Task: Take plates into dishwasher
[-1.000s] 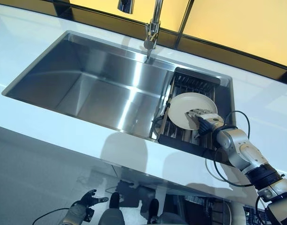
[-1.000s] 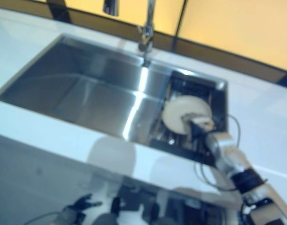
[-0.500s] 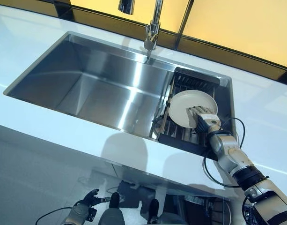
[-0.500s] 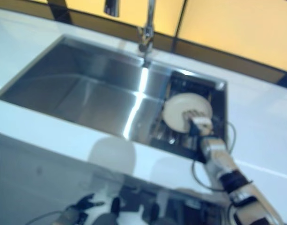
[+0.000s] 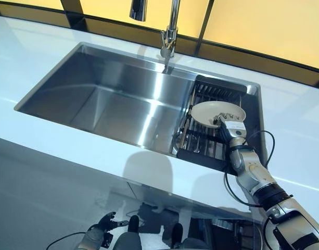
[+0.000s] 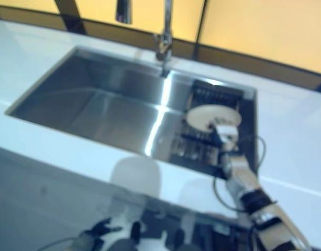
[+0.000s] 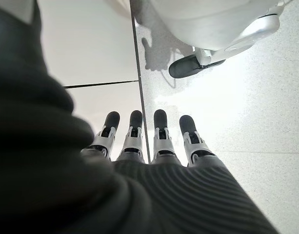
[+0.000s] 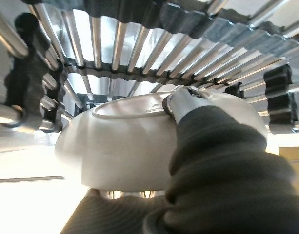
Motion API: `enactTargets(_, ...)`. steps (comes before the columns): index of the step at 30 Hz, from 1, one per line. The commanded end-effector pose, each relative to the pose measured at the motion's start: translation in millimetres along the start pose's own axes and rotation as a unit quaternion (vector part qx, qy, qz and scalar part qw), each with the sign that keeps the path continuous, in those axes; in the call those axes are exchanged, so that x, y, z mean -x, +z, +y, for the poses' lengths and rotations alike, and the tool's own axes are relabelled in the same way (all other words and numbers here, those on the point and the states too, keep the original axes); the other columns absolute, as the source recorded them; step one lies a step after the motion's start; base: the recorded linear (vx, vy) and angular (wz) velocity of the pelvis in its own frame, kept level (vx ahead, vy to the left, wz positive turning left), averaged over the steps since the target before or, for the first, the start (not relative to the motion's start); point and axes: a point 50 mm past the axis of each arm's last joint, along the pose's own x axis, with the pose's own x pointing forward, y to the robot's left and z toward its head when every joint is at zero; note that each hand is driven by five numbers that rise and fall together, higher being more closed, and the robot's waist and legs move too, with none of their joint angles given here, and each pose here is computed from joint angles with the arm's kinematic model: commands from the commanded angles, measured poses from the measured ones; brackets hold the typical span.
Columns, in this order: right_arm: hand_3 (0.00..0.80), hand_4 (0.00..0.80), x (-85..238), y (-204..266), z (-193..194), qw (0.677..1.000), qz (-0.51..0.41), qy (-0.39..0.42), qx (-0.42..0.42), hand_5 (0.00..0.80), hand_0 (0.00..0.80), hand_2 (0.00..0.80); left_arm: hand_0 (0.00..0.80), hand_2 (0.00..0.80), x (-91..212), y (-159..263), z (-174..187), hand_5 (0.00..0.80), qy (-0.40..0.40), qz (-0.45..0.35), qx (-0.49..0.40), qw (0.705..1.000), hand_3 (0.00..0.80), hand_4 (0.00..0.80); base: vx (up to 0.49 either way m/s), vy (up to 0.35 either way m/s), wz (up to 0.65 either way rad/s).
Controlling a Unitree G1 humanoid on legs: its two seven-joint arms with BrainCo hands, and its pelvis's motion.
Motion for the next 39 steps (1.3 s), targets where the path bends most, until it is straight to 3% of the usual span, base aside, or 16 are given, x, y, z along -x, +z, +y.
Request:
enactTargets(1,0.800,0.800,15.3,-4.5,17.4,1.000,-0.012,0.029,0.007,0.800,0.800,0.800,0.000,0.000,-2.3,5.6,-0.5,0.000,-0.004,-0.009,-0.007,1.000,0.000,0.000,0.000,0.000,0.00)
enactTargets(14,0.800,0.800,9.9,-20.6,-67.1,0.989,-0.061,-0.130,0.026,0.800,0.800,0.800,0.000,0.000,2.3,-14.6,6.7,0.000,0.008,0.012,0.005,1.000,0.000,0.000,0.004,0.010,-0.01)
enactTargets(23,0.800,0.800,10.3,-34.3,-125.5,0.968,-0.117,-0.149,0.166,0.800,0.800,0.800,0.000,0.000,5.5,-24.9,19.3,0.000,0.020,0.028,0.009,0.999,0.000,0.000,0.001,0.038,-0.09)
enactTargets(31,0.800,0.800,14.8,-44.5,-169.5,0.940,-0.134,-0.203,0.239,0.800,0.800,0.800,0.000,0.000,9.7,-37.2,24.9,0.000,0.033,0.040,0.017,0.999,0.000,0.000,-0.022,0.056,-0.06)
enactTargets(34,0.800,0.800,18.4,-49.2,-184.4,0.936,-0.126,-0.238,0.225,0.800,0.800,0.800,0.000,0.000,10.9,-41.2,24.6,0.000,0.035,0.043,0.021,0.998,0.000,0.000,-0.038,0.102,-0.11)
enactTargets(39,0.800,0.800,26.6,-60.6,-205.1,0.941,-0.091,-0.313,0.091,0.800,0.800,0.800,0.000,0.000,11.9,-45.0,21.2,0.000,0.035,0.046,0.030,0.998,0.000,0.000,-0.059,0.130,-0.18)
